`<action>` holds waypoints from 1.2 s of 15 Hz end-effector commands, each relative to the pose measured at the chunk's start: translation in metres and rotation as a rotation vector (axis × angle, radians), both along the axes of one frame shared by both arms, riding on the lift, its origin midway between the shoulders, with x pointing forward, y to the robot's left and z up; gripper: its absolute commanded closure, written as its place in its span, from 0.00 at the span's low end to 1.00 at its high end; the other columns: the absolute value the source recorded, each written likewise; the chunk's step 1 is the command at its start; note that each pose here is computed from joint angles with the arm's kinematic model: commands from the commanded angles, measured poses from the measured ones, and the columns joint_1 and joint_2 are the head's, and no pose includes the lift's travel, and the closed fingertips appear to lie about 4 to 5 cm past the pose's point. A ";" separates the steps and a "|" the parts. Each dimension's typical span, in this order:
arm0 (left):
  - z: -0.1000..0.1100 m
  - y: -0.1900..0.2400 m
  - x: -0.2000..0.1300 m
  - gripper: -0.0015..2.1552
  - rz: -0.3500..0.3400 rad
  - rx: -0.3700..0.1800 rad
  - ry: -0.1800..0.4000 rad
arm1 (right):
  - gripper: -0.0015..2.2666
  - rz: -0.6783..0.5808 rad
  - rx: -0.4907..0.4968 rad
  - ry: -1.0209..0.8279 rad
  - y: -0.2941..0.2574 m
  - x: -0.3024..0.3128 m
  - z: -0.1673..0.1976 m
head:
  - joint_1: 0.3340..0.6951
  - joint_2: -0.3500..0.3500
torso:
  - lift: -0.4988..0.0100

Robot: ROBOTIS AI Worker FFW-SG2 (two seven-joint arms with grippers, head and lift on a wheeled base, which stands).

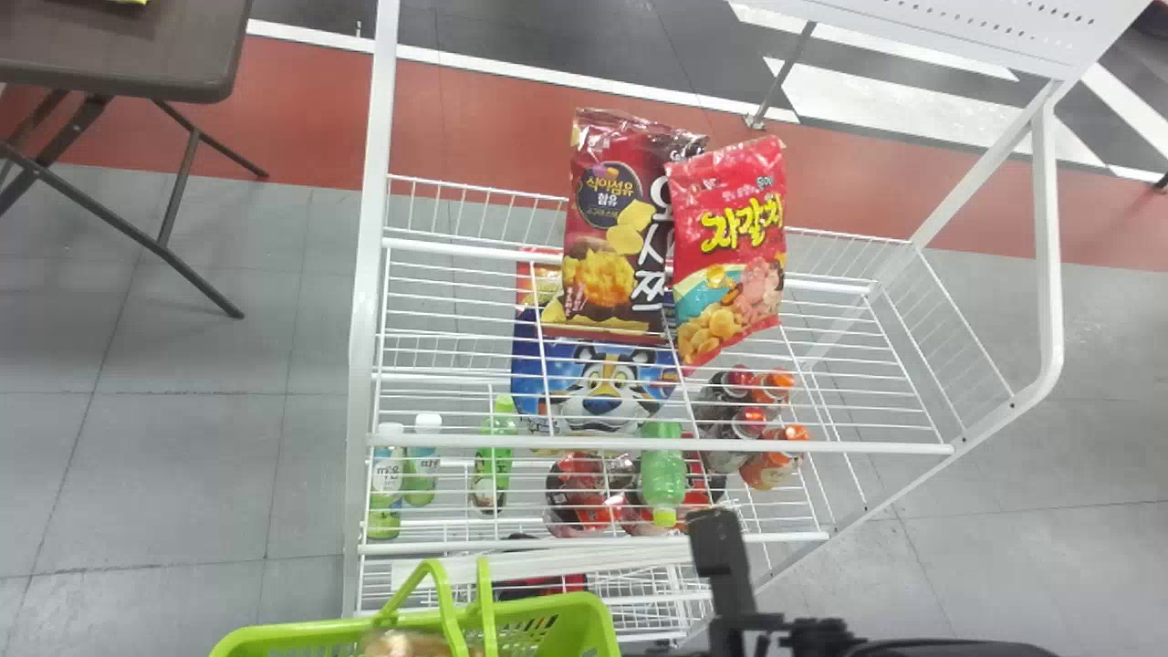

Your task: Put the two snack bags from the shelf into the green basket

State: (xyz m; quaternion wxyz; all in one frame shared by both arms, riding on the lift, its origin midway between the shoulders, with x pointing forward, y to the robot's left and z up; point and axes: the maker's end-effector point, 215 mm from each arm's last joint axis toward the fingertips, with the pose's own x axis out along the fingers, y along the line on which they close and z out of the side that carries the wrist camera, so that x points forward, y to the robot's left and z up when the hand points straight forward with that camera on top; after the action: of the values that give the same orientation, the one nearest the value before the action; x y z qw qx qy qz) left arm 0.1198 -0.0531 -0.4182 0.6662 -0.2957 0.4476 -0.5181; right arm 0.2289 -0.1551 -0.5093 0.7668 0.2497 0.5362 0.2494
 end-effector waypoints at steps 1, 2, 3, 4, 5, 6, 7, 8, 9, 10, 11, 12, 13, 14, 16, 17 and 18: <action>0.000 -0.001 0.000 0.84 -0.002 -0.001 -0.001 | 0.02 -0.031 -0.039 -0.152 -0.020 0.029 0.035 | 1.00 0.00 | 0.96; 0.000 -0.001 -0.001 0.84 -0.002 -0.001 0.000 | 0.02 -0.050 -0.058 -0.251 -0.028 0.048 0.054 | 1.00 0.00 | 0.96; 0.000 -0.001 -0.001 0.84 -0.002 -0.002 0.002 | 0.02 -0.069 -0.066 -0.339 -0.036 0.065 0.073 | 1.00 0.00 | 0.96; -0.001 -0.001 0.000 0.84 0.000 0.001 0.000 | 0.02 -0.100 -0.074 -0.462 -0.046 0.088 0.099 | 1.00 0.00 | 0.96; -0.002 0.000 0.001 0.84 0.007 0.005 -0.003 | 0.03 -0.127 -0.084 -0.587 -0.056 0.107 0.124 | 1.00 0.00 | 0.96; -0.002 -0.001 0.002 0.84 0.009 0.003 -0.007 | 0.03 -0.155 -0.091 -0.687 -0.061 0.119 0.146 | 1.00 0.00 | 0.96; -0.002 -0.001 0.002 0.84 0.011 0.003 -0.007 | 0.03 -0.187 -0.091 -0.768 -0.064 0.126 0.165 | 1.00 0.00 | 0.96; -0.002 -0.002 0.001 0.84 0.009 0.002 -0.005 | 0.03 -0.212 -0.088 -0.819 -0.064 0.129 0.176 | 1.00 0.00 | 0.96; -0.002 -0.003 0.001 0.84 0.008 -0.001 -0.006 | 0.04 -0.232 -0.105 -0.870 -0.065 0.133 0.186 | 1.00 0.00 | 0.96; 0.000 -0.004 0.003 0.84 0.011 -0.006 -0.016 | 0.04 -0.232 -0.150 -0.943 -0.065 0.137 0.196 | 1.00 0.00 | 0.96; -0.001 -0.005 0.003 0.84 0.012 -0.007 -0.017 | 0.04 -0.232 -0.195 -0.981 -0.064 0.140 0.197 | 1.00 0.00 | 0.96; 0.000 -0.005 0.004 0.84 0.013 -0.010 -0.020 | 0.04 -0.240 -0.215 -1.019 -0.064 0.143 0.198 | 1.00 0.00 | 0.96; -0.001 -0.005 0.003 0.84 0.012 -0.011 -0.019 | 0.04 -0.249 -0.250 -1.067 -0.065 0.146 0.199 | 1.00 0.00 | 0.96; -0.002 -0.005 0.004 0.84 0.015 -0.009 -0.019 | 0.04 -0.278 -0.289 -1.126 -0.068 0.150 0.202 | 1.00 0.00 | 0.96; -0.003 -0.005 0.003 0.84 0.016 -0.010 -0.015 | 0.04 -0.378 -0.355 -1.148 -0.080 0.155 0.193 | 1.00 0.00 | 0.96; -0.003 -0.006 0.003 0.84 0.015 -0.011 -0.016 | 0.04 -0.408 -0.365 -1.149 -0.082 0.155 0.191 | 1.00 0.00 | 0.96; -0.002 -0.006 0.002 0.84 0.012 -0.013 -0.016 | 0.04 -0.428 -0.375 -1.155 -0.086 0.154 0.191 | 1.00 0.00 | 0.96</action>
State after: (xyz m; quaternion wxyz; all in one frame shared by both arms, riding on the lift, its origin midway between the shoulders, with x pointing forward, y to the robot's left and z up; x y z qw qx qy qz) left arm 0.1227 -0.0588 -0.4211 0.6720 -0.2983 0.4373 -0.5179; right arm 0.3849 -0.2424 -0.3171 0.9949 0.0366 0.0182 0.0918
